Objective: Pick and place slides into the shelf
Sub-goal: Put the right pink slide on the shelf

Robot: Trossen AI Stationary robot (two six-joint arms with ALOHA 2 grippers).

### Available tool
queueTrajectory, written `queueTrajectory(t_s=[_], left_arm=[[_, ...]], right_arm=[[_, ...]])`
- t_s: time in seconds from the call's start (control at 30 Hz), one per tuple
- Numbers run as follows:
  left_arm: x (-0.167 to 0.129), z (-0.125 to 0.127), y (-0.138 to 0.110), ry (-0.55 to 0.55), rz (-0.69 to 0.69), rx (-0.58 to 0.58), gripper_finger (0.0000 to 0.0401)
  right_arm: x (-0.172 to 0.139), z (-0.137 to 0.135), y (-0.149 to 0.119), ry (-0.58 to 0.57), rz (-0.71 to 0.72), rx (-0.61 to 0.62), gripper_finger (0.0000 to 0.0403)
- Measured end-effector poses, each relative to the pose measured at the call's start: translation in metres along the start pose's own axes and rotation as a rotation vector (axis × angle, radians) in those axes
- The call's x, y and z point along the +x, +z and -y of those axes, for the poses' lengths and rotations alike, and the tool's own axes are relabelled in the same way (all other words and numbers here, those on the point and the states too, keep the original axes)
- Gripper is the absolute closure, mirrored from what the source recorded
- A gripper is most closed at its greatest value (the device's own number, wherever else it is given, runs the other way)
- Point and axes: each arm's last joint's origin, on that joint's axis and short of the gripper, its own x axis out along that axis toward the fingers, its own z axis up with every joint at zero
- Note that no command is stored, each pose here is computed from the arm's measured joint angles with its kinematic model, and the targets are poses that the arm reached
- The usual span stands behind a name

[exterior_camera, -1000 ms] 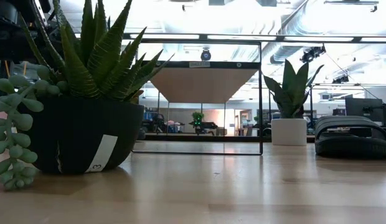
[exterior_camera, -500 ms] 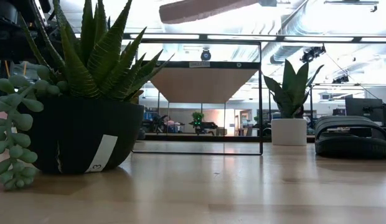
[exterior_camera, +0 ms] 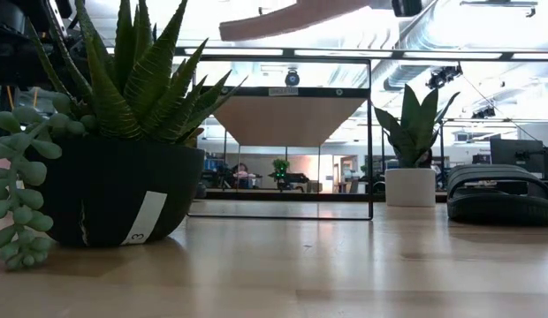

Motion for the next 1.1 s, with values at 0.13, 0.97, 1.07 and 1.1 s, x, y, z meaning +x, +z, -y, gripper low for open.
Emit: queueTrajectory(t_s=[0.13, 0.97, 1.07, 1.1], left_arm=[[0.000, 0.000, 0.000, 0.000, 0.000, 0.000, 0.0400], [0.000, 0.000, 0.000, 0.000, 0.001, -0.033, 0.0400], [0.000, 0.000, 0.000, 0.005, 0.007, -0.033, 0.0400], [0.000, 0.000, 0.000, 0.005, 0.008, -0.033, 0.0400]], right_arm=[[0.002, 0.007, 0.012, 0.011, -0.020, -0.013, 0.0403], [-0.075, 0.037, 0.045, 0.242, 0.100, -0.126, 0.0403], [-0.072, 0.052, 0.034, 0.271, 0.115, -0.070, 0.0403], [-0.072, 0.056, 0.031, 0.291, 0.129, -0.049, 0.0403]])
